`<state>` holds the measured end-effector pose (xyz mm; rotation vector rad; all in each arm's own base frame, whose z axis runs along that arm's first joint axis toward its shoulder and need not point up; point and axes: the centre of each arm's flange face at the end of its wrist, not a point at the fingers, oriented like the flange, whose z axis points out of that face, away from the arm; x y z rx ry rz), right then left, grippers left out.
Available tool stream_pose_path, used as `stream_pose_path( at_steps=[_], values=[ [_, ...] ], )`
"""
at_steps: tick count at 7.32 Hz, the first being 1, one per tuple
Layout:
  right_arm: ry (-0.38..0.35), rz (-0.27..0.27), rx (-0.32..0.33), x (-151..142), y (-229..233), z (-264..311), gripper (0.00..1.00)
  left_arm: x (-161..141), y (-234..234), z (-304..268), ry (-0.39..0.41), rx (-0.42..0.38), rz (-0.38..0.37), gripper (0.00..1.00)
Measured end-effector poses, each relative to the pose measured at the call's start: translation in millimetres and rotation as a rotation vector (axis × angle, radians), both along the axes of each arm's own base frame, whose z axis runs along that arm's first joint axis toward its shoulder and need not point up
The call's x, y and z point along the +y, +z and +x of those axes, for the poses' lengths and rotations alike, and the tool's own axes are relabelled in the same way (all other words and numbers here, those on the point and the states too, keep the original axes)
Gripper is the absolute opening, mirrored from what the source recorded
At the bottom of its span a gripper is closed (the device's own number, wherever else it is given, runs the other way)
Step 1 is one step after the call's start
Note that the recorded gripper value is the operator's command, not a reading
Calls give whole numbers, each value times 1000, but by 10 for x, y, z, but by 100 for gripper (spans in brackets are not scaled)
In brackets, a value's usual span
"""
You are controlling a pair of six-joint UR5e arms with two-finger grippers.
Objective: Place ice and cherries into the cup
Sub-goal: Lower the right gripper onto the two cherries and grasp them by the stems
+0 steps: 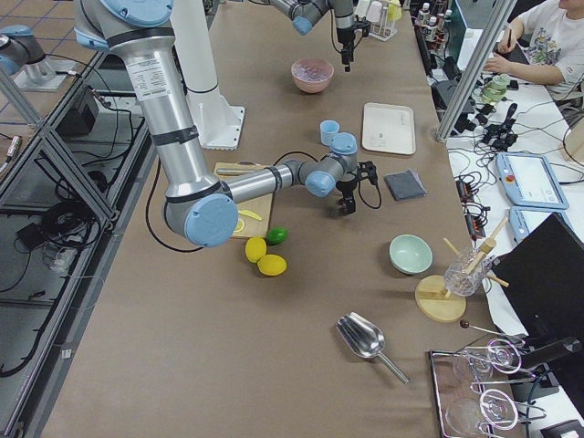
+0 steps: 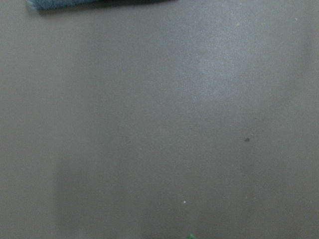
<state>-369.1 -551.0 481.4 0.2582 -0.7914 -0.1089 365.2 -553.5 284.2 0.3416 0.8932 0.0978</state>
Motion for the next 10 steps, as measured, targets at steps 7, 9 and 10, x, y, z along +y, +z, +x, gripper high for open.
stream_pose_path(
  at_steps=[7,9,10],
  values=[
    [3,-11,10,69,103,7,66,73,-16,-42,2,9,3,98],
    [2,-7,6,66,67,-9,47,83,-39,-51,0,12,5,98],
    [2,-7,5,68,63,-10,37,89,-56,-56,0,15,7,98]
  ],
)
